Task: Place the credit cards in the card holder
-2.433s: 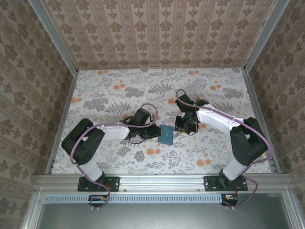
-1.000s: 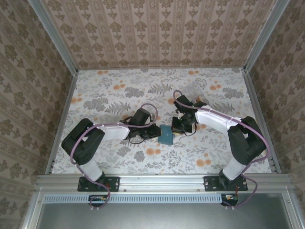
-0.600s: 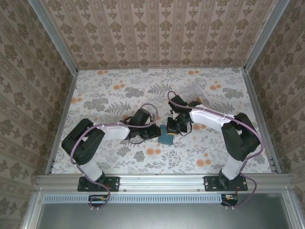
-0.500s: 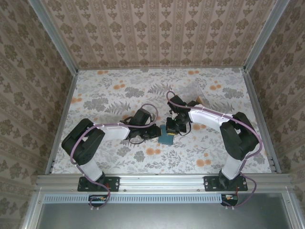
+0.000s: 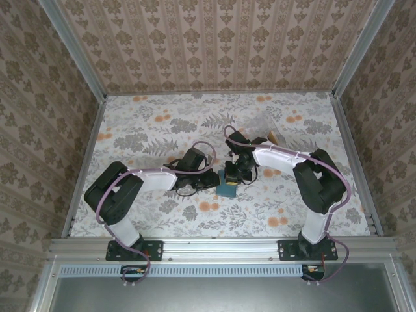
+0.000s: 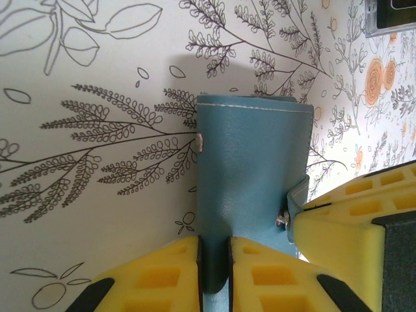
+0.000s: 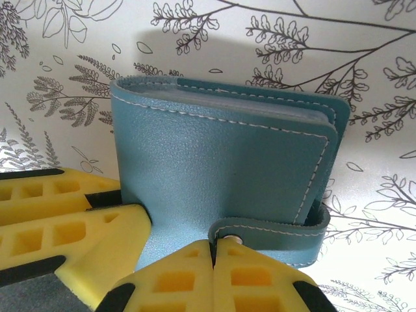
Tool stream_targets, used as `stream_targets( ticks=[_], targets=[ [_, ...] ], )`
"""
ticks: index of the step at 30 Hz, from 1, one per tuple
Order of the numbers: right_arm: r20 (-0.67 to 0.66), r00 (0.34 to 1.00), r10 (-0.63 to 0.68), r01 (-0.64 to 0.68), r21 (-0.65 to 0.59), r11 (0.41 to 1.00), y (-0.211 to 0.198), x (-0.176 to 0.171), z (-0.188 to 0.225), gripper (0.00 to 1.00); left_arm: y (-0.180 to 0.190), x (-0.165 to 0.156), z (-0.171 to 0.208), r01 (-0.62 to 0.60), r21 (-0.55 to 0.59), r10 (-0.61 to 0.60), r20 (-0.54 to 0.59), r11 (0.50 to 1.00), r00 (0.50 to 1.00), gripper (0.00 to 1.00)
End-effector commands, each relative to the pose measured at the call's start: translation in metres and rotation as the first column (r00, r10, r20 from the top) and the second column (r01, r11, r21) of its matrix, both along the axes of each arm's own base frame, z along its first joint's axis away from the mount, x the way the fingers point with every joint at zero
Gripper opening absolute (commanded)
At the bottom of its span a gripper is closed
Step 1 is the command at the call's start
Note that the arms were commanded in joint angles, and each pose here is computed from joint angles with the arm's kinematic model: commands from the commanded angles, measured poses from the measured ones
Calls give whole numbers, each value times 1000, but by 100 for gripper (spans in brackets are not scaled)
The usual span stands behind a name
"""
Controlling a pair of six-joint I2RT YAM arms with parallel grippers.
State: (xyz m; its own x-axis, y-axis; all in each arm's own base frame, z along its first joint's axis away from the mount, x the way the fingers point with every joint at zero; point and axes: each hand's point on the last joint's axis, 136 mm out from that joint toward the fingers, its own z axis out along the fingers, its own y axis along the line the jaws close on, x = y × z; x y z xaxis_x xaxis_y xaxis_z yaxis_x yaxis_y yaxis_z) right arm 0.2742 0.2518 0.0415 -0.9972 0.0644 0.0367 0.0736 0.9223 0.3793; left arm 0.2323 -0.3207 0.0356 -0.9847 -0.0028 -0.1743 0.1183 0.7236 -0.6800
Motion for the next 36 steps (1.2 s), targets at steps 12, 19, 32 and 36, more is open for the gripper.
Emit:
stream_targets(
  ticks=[12, 19, 32, 36],
  targets=[
    [-51, 999, -7, 3, -80, 997, -4, -3, -26, 0, 0, -3, -5, 1, 8, -1, -9, 1000, 1000, 16],
    [-90, 996, -16, 4, -131, 991, -10, -12, -45, 0, -1, -2, -4, 2, 7, -2, -9, 1000, 1000, 16],
    [24, 1000, 13, -12, -51, 999, 1, -6, -16, 11, 3, -7, 0, 24, 7, -24, 4, 1000, 1000, 16],
    [248, 969, -4, 5, -2, 1000, -6, 13, 51, 32, 10, -18, 7, 47, -3, -47, 15, 999, 999, 22]
  ],
)
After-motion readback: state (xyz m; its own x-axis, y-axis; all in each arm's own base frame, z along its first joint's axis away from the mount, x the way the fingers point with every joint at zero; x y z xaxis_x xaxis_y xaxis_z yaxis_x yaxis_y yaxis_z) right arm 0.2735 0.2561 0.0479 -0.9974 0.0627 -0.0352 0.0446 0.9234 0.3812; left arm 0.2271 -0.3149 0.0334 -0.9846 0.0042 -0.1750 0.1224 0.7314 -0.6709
